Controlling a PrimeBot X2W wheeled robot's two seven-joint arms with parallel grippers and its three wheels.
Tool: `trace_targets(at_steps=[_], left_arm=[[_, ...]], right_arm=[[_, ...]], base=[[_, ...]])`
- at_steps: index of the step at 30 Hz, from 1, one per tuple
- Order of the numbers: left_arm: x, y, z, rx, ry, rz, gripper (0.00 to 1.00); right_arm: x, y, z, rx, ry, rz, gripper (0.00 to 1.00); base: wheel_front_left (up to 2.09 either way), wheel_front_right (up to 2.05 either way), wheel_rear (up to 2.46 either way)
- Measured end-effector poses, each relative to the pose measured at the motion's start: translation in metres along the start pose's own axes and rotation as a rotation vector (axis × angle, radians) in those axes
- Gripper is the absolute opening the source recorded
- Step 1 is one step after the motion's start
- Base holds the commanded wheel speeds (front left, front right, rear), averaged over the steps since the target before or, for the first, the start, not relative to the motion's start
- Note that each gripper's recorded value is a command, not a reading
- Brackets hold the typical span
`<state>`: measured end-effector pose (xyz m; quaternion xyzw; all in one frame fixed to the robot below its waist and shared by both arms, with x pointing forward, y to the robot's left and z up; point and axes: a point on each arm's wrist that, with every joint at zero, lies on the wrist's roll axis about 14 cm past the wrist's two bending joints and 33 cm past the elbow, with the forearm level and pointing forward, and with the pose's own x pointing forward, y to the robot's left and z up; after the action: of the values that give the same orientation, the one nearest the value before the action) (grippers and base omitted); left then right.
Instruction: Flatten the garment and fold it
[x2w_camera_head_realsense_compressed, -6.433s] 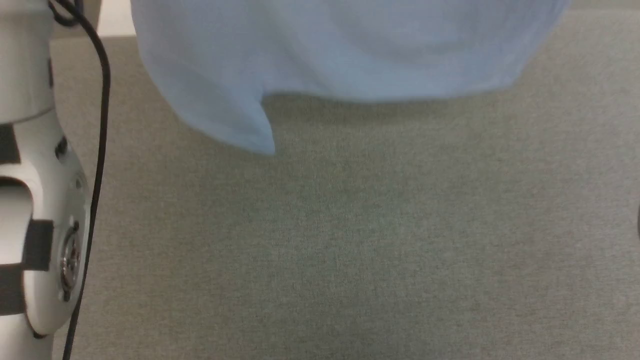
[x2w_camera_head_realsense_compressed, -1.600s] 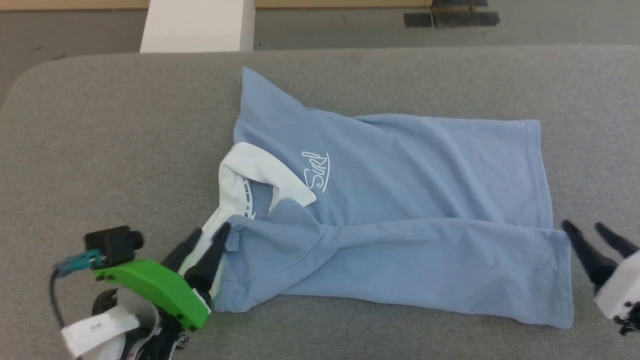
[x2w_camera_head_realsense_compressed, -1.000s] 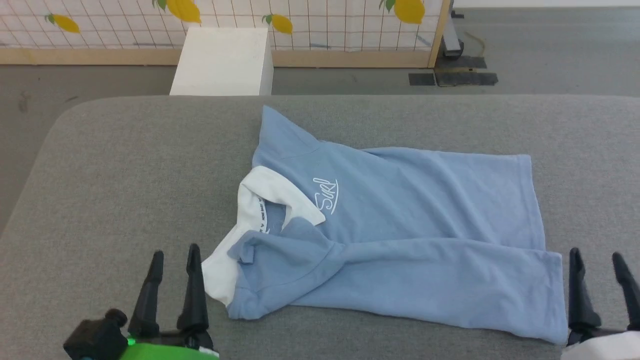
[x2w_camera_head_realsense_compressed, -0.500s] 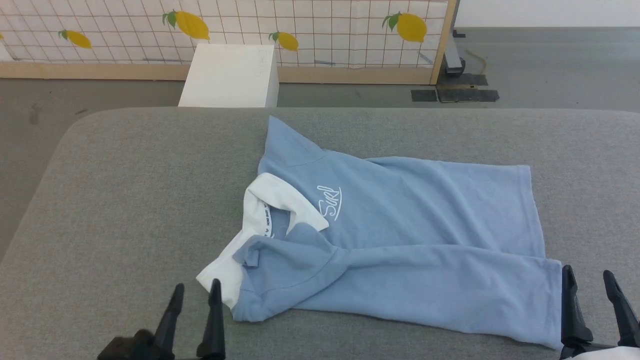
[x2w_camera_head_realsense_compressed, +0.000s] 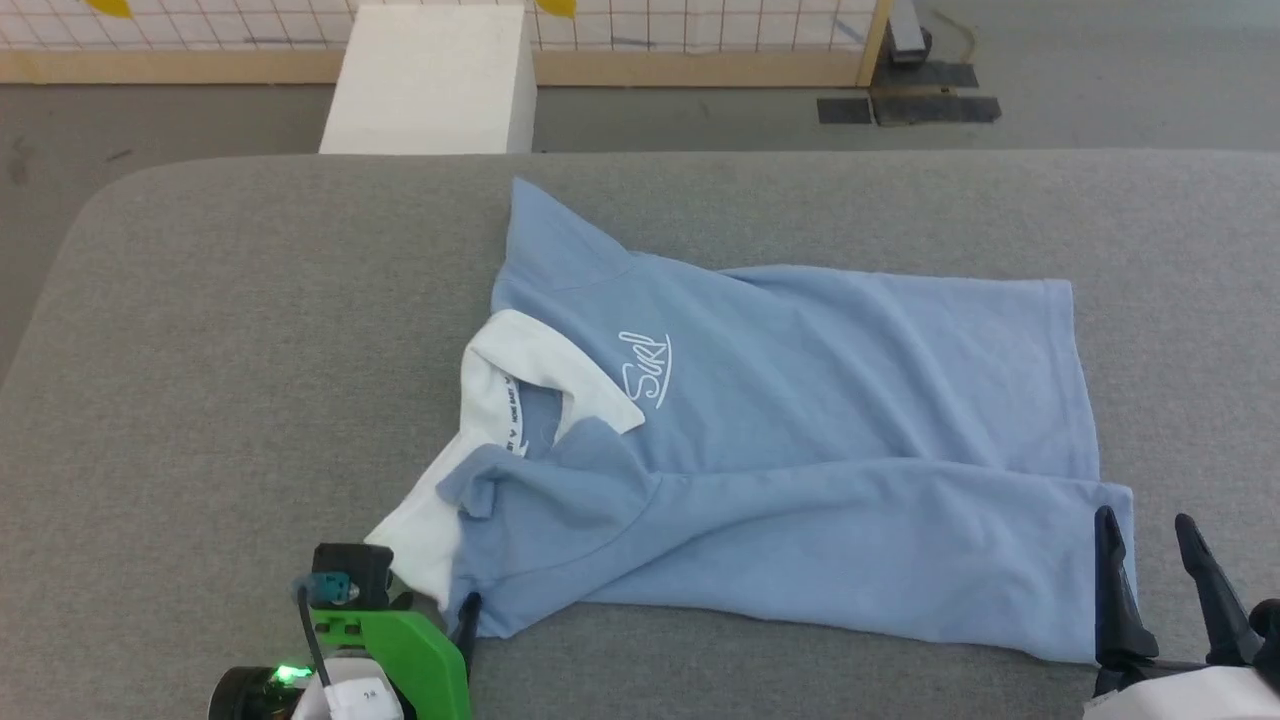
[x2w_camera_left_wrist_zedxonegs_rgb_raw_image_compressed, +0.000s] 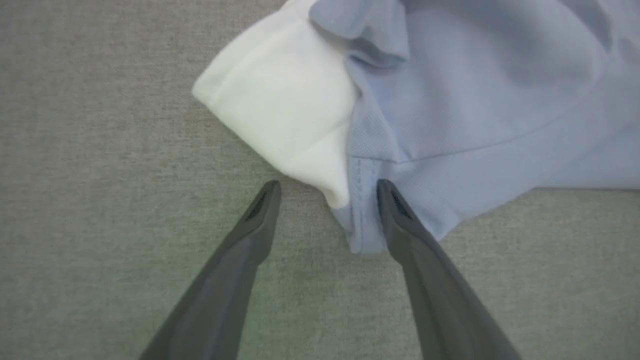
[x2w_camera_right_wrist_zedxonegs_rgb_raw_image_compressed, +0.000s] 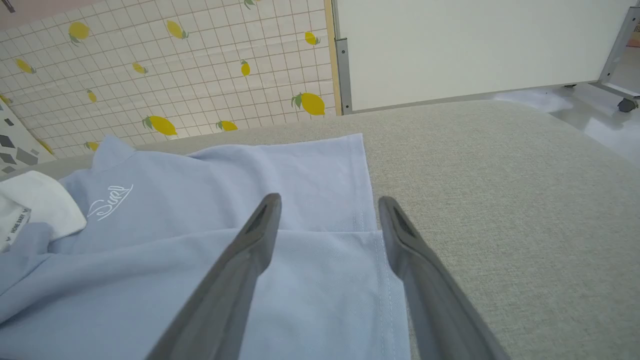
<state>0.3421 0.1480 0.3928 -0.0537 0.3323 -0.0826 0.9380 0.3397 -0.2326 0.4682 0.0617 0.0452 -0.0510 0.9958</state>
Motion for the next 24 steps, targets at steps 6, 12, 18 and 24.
trace_targets(at_steps=[6,12,18,24], left_arm=[[0.020,-0.011,-0.005,-0.096,0.059,-0.032,1.00],[0.036,-0.021,-0.008,-0.139,0.110,-0.078,0.00],[0.035,-0.026,-0.003,-0.184,0.071,-0.101,0.00],[0.020,-0.013,0.007,-0.280,-0.043,-0.063,0.00]], right_arm=[[0.000,-0.011,-0.007,-0.004,0.026,-0.036,1.00],[-0.002,-0.018,-0.014,-0.006,0.049,-0.062,1.00],[0.001,-0.015,-0.012,-0.010,0.043,-0.053,1.00],[0.011,-0.005,0.008,-0.027,0.010,-0.014,1.00]], base=[[0.00,0.00,0.00],[0.00,0.00,0.00],[0.00,0.00,0.00],[0.00,0.00,0.00]])
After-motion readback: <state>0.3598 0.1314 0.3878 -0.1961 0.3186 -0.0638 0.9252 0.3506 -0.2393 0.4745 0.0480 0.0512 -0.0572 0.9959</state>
